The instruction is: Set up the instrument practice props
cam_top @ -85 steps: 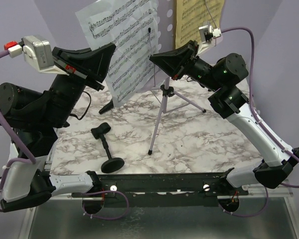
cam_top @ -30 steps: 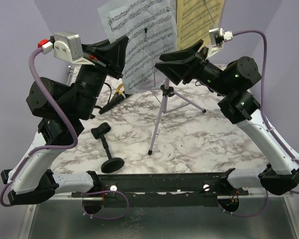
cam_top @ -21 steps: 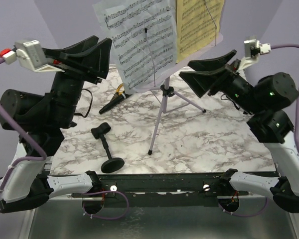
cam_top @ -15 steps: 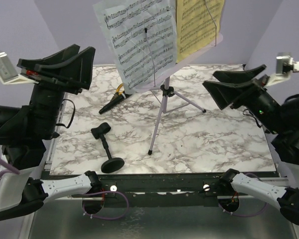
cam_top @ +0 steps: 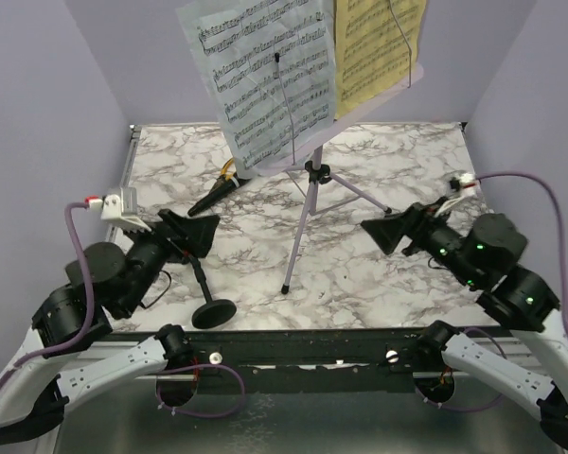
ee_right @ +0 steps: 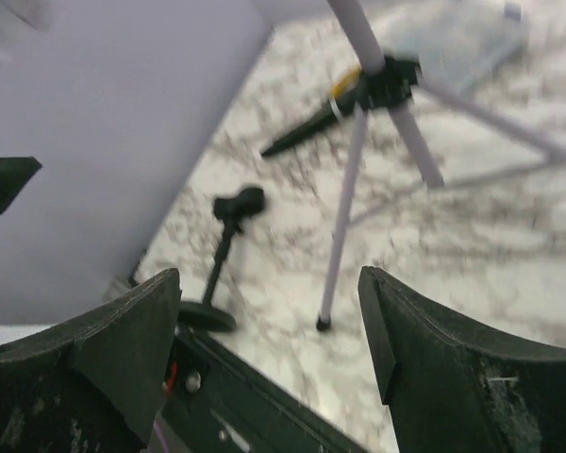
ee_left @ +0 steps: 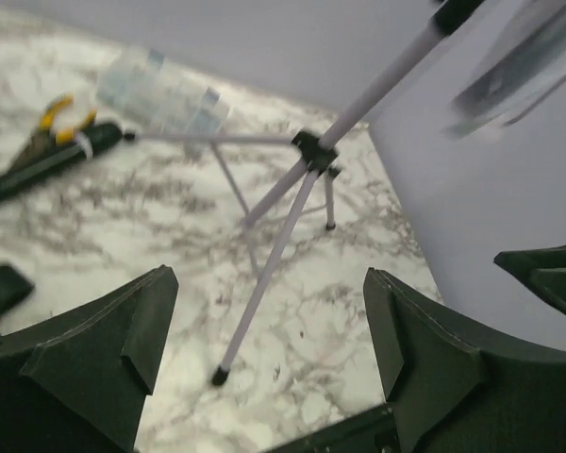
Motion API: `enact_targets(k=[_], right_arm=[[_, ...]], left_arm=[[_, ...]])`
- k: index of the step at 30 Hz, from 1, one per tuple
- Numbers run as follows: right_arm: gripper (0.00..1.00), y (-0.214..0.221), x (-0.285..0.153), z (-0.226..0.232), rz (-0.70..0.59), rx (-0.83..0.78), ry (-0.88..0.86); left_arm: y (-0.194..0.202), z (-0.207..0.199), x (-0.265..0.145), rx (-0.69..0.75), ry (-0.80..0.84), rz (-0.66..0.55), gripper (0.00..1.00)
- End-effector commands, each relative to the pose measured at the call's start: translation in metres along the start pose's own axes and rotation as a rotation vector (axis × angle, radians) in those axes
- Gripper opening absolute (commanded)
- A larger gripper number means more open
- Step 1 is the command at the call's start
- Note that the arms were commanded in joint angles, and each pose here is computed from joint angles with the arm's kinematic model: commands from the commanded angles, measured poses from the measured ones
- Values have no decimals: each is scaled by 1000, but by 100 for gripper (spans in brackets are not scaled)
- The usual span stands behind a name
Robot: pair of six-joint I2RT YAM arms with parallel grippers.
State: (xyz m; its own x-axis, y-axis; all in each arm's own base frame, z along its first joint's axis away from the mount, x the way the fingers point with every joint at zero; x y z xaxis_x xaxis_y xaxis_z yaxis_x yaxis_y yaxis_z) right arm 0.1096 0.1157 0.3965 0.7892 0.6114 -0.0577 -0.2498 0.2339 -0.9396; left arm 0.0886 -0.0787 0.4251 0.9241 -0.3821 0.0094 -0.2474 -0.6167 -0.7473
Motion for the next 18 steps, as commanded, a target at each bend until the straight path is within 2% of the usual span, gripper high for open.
enact_targets(k=[1, 4, 7, 9, 13, 18], right_arm=[[83, 62, 11, -7, 176, 152, -27], [83, 88, 19, -10, 220, 204, -51], [84, 104, 29, -9, 253, 239, -101], [84, 111, 36, -8, 287, 252, -123], [85, 116, 43, -5, 330, 261, -164], [85, 113, 43, -1, 317, 263, -199]], left_arm=[[64, 66, -23, -252, -254, 124, 87], [91, 86, -26, -362, -353, 153, 87], [108, 94, -20, -384, -407, 173, 87], [119, 98, -13, -343, -464, 195, 88], [141, 108, 5, -199, -637, 226, 98], [147, 127, 16, -111, -765, 114, 99]])
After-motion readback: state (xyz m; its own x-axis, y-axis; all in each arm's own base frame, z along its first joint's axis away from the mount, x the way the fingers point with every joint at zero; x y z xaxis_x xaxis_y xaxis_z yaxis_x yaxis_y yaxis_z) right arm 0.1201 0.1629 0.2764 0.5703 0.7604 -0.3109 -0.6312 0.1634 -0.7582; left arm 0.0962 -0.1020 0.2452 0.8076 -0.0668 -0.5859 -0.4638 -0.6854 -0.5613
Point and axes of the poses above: each gripper's point midway between its finger pads, its own x axis out along the fingers, its own z axis along the line the jaws close on, y = z × x, the point moved 9 cm from there along -x, back along the fingers, and after that the axes turned 10 degrees about -x, right-handed, at the moved point
